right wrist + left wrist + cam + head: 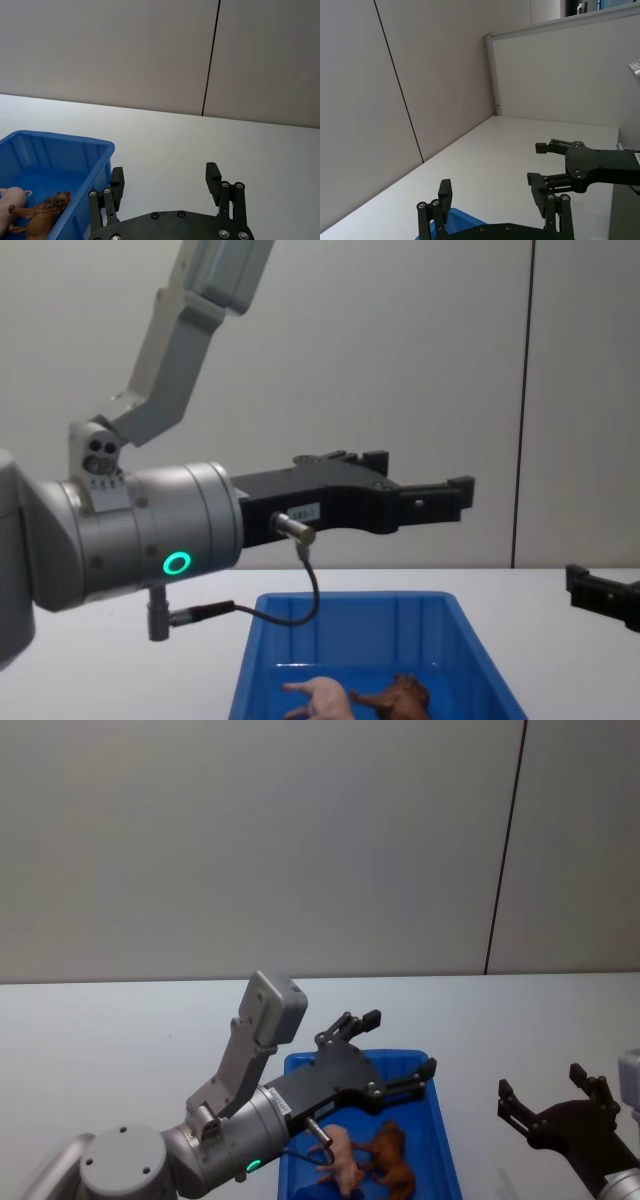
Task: Pick up the two dolls from the table and place them into the box.
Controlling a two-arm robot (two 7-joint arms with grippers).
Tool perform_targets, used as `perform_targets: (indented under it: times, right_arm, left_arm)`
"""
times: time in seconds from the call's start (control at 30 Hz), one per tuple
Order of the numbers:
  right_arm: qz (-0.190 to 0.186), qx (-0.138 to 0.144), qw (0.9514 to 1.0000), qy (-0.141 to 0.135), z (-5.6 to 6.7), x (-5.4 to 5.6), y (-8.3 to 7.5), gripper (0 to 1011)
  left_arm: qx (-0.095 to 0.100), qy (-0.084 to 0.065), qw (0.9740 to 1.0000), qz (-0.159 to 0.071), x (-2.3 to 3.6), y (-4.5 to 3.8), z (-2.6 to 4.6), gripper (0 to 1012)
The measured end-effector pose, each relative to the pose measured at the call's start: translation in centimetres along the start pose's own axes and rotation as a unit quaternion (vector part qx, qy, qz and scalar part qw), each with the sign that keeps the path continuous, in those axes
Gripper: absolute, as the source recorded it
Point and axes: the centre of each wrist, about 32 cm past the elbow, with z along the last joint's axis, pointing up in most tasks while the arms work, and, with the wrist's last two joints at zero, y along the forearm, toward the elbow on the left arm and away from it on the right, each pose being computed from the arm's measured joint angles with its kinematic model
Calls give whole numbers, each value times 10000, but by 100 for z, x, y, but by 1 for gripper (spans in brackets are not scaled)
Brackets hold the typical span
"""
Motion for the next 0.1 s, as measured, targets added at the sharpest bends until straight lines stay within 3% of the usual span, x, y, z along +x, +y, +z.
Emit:
perform_targets:
  times: [0.1]
  right_arm:
    - [0,0,10000,0,0,0,0,1001]
  left_arm:
    - [-10,5,10000,-53,1,-26,1,1001]
